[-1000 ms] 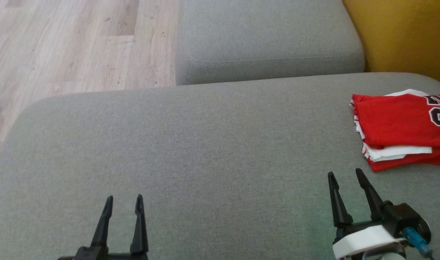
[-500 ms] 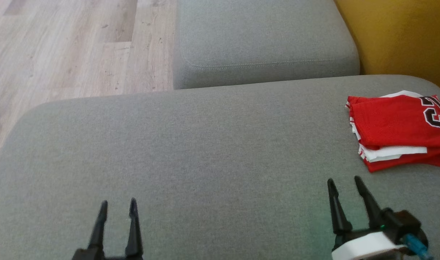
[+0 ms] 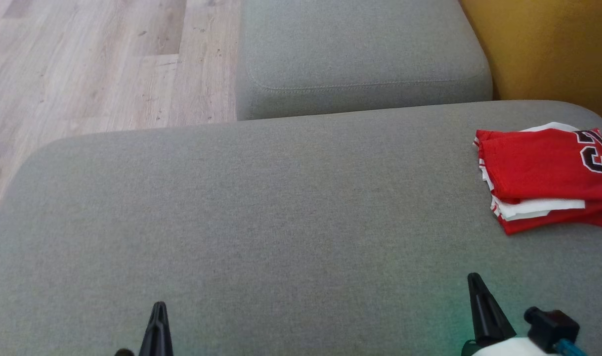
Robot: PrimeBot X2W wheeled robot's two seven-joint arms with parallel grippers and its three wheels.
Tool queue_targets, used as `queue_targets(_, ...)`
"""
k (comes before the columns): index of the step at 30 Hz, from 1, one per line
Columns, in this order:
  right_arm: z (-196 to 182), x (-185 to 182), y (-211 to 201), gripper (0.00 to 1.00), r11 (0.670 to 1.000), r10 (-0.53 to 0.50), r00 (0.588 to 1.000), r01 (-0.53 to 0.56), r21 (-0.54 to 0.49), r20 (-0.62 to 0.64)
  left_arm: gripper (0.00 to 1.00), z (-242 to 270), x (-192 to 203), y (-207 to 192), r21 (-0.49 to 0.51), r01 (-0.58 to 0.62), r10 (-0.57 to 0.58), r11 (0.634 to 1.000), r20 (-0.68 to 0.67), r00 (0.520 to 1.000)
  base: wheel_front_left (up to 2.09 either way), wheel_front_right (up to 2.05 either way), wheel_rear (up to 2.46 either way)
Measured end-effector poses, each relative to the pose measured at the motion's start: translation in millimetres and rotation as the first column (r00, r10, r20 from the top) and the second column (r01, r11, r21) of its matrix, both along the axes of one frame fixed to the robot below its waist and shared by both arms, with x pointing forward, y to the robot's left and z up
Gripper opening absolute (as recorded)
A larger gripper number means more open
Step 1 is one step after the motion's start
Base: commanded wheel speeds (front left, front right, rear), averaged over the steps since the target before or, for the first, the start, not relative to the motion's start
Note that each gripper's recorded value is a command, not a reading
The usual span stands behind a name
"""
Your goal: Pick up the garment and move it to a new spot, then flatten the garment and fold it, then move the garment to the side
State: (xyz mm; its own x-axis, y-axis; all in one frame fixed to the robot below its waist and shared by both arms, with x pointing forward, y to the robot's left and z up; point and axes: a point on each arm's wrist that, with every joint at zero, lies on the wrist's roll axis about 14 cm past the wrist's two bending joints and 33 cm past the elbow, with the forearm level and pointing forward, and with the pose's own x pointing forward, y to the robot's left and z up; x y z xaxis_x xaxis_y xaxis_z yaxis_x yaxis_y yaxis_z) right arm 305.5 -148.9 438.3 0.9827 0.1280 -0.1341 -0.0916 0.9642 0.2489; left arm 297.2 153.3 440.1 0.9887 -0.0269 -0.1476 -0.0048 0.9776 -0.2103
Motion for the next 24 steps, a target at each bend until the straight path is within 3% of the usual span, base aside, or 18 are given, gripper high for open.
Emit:
queue_targets(14, 2.3, 8.3, -9.3, 0.00, 0.986, -0.064, 0.998, 0.068, 0.152, -0.028, 0.00, -1.9, 7.7, 6.9, -0.153, -0.051, 0.045, 0.987, -0.038, 0.998, 0.00, 0.00, 0.00)
queue_targets(24, 1.8, 12.5, -16.0, 0.00, 0.956, -0.106, 0.993, 0.118, 0.268, -0.060, 0.00, -1.6, 15.0, 12.6, -0.273, -0.089, 0.074, 0.958, -0.063, 0.995, 0.00, 0.00, 0.00)
